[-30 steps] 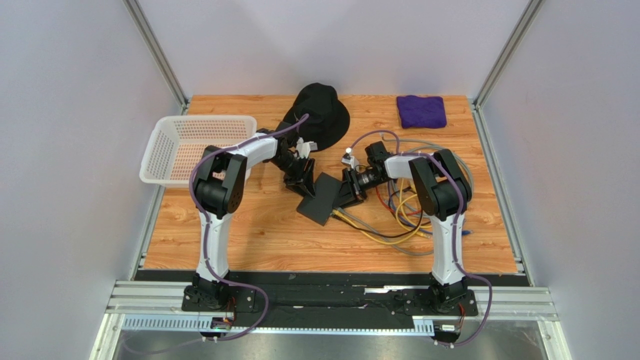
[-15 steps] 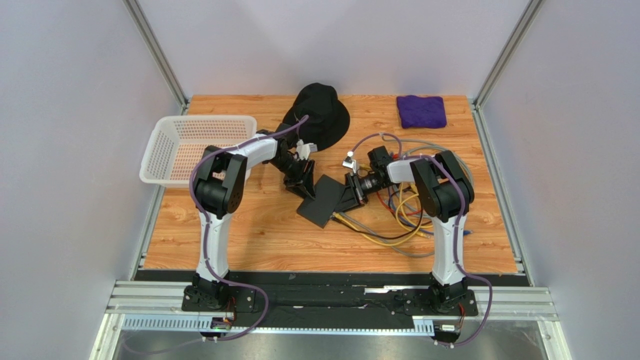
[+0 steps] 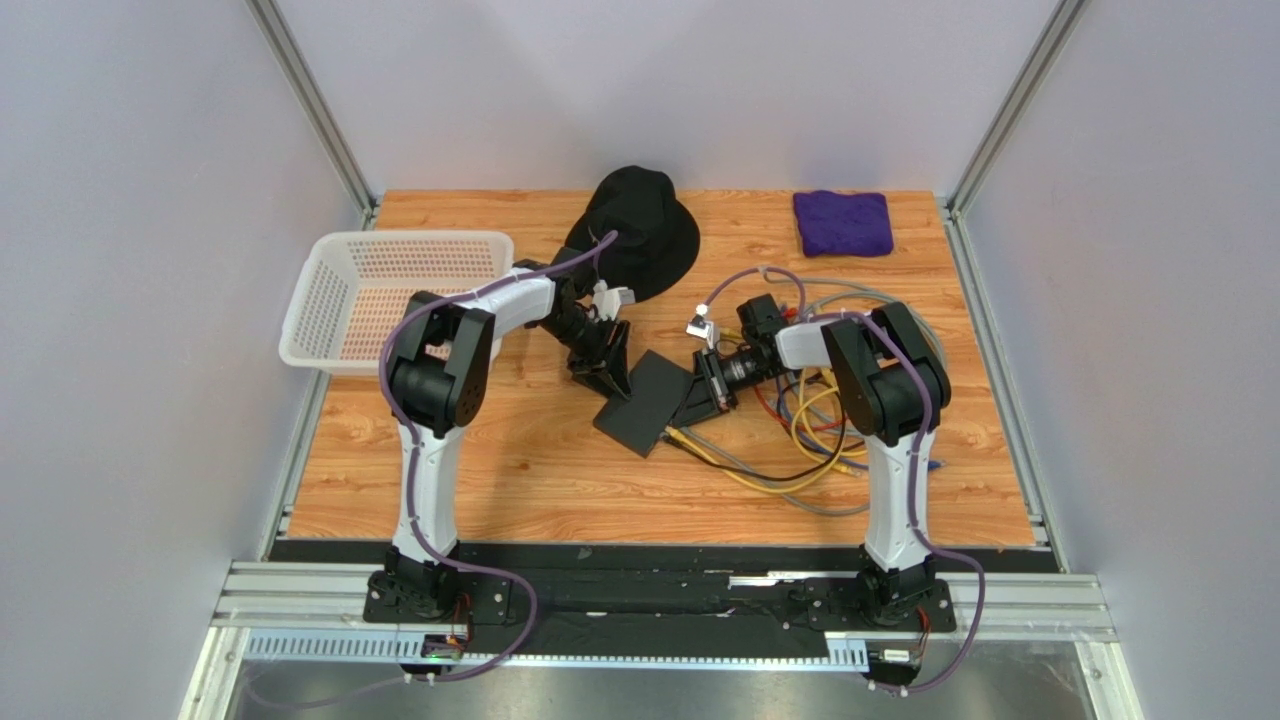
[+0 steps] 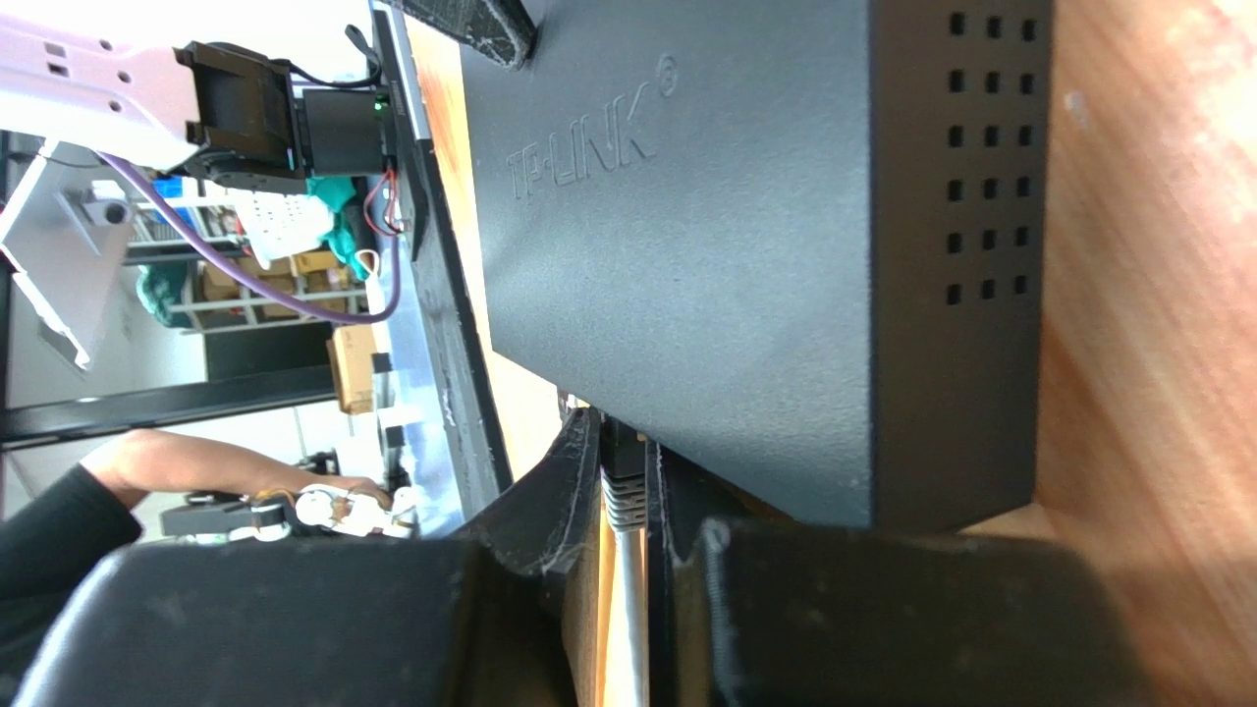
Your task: Pull the plug from the switch port
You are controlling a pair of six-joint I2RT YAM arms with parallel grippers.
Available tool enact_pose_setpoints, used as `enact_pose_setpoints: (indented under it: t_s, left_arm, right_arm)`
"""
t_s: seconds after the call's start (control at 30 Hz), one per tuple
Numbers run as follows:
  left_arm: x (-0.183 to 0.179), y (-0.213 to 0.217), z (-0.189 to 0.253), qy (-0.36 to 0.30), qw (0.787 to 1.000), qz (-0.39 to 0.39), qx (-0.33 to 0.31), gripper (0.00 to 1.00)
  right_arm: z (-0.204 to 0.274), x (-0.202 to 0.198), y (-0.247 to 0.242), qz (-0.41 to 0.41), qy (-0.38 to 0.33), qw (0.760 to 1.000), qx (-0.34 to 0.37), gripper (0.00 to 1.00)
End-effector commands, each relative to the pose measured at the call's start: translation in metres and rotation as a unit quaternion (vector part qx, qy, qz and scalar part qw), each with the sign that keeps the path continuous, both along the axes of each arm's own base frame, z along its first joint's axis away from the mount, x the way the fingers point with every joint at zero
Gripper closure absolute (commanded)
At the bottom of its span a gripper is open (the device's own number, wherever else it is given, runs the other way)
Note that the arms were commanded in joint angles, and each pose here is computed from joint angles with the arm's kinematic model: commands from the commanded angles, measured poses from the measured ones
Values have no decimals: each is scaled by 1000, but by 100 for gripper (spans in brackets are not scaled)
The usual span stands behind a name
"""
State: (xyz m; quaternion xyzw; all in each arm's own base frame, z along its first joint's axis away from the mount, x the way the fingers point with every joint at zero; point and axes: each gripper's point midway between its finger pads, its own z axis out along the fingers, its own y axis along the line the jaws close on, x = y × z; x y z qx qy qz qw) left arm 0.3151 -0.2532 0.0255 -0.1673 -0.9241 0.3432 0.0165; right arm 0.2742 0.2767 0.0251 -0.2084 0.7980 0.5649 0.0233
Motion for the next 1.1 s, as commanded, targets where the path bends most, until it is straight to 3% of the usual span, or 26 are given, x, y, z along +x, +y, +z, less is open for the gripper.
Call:
enact_pose_setpoints:
  t_s: [0.0, 0.17, 0.4, 0.57, 0.63, 0.67, 0.7, 0.77, 0.87, 1.07]
  left_arm:
    - [-17, 27, -46, 14, 996, -15, 92, 51]
    - [-16, 29, -45, 10, 995, -15, 93, 51]
    - [-16, 29, -45, 13, 996, -14, 90, 52]
    - [-15, 29, -45, 12, 996, -15, 91, 52]
    - [-16, 29, -45, 12, 996, -15, 92, 52]
    - [-16, 29, -44, 13, 996, -16, 91, 52]
    - [-16, 30, -45, 13, 996, -15, 92, 52]
    - [-16, 31, -45, 13, 995, -15, 94, 52]
    - [-15, 32, -43, 6, 995, -15, 97, 52]
    - [-11, 35, -37, -8, 995, -18, 100, 52]
  right_arm:
    - [3, 9, 4, 1, 3, 1000, 0, 97]
    - [-1, 13, -9, 31, 28, 999, -17, 98]
    - [3, -24, -27, 88, 154, 984, 12, 100]
    - [0, -26, -33, 81, 170, 982, -1, 100]
    - [-10, -19, -33, 67, 119, 990, -18, 100]
    - [-13, -17, -36, 42, 140, 988, -59, 100]
    - [-21, -6, -36, 27, 90, 993, -71, 100]
    - [-35, 3, -43, -1, 82, 988, -132, 100]
    - [-43, 17, -49, -21, 69, 983, -166, 100]
    - [-17, 58, -59, -50, 33, 989, -138, 100]
